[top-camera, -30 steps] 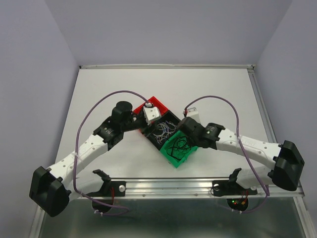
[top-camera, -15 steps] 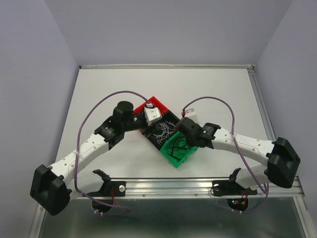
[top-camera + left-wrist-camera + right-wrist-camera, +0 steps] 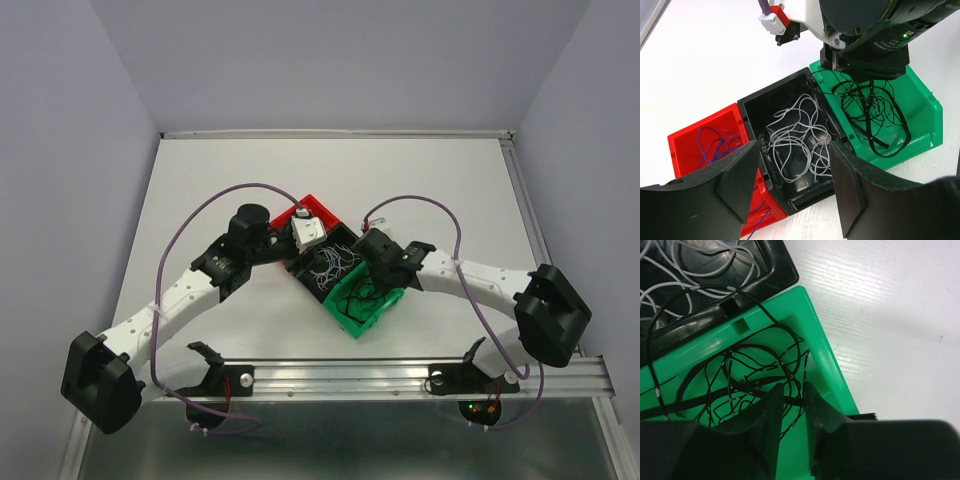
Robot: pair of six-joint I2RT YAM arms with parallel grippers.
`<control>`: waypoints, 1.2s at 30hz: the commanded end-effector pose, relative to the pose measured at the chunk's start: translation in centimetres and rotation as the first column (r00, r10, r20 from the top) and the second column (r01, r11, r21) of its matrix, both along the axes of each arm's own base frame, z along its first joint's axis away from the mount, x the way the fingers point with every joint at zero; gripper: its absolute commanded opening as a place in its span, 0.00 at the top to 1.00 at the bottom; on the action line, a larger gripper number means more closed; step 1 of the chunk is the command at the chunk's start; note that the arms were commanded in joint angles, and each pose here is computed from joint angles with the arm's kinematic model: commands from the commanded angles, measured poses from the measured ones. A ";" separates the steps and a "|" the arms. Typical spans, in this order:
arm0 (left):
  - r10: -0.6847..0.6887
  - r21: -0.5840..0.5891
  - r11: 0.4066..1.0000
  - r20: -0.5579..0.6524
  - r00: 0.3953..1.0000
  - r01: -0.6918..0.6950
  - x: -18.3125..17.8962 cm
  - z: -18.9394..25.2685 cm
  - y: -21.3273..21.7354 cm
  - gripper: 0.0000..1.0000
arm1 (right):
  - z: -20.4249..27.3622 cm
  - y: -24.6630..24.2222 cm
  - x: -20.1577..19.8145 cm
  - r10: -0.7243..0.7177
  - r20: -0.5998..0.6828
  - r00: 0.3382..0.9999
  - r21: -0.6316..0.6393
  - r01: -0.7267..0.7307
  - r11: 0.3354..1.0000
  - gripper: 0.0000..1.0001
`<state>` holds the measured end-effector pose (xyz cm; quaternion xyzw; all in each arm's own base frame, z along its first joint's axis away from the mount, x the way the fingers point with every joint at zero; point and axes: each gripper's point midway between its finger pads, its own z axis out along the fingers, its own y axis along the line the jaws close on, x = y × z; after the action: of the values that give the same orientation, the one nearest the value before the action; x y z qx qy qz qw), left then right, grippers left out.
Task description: Untangle the cables
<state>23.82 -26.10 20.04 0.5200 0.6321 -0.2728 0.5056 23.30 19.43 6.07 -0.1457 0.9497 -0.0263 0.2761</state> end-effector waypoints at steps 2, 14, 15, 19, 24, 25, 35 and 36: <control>-0.022 -0.013 1.000 0.017 1.000 0.022 -0.1 0.6 -0.3 0.32 | 4.8 1.7 1.6 0.004 0.128 0.992 0.138 -0.022 0.990 0.64; 0.079 -0.043 0.996 0.035 0.996 -0.078 1.0 1.8 0.4 0.14 | 14.9 0.7 4.2 -0.125 0.427 0.896 0.299 -0.009 0.954 0.11; 0.104 -0.049 0.994 0.040 0.994 -0.102 1.4 2.1 0.6 0.13 | 15.2 0.6 4.7 -0.142 0.453 0.880 0.306 -0.004 0.952 0.10; 0.227 -0.104 0.970 0.048 0.973 -0.222 3.2 3.7 2.6 0.11 | 16.4 0.0 6.7 -0.185 0.568 0.802 0.291 0.014 0.957 0.02; 0.439 -0.193 0.885 0.049 0.897 -0.423 6.2 5.8 7.8 0.08 | 15.1 0.3 7.0 -0.207 0.571 0.794 0.314 0.022 0.949 0.00; 0.483 -0.220 0.859 0.050 0.874 -0.462 6.6 5.9 8.8 0.08 | 15.9 0.6 6.9 -0.237 0.588 0.774 0.373 0.001 0.928 0.00; 0.796 -0.392 0.569 0.041 0.604 -0.723 8.6 7.0 17.8 0.01 | 14.6 -2.0 5.6 -0.356 0.644 0.676 0.501 -0.022 0.865 0.00; 0.788 -0.388 0.580 0.043 0.615 -0.716 8.5 6.7 17.6 0.01 | 14.5 -2.0 5.5 -0.357 0.645 0.676 0.501 -0.021 0.865 0.00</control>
<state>32.04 -9.26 23.45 0.1692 0.7231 -0.0806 0.6648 27.83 17.43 17.21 -0.0158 0.7977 0.0871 0.5965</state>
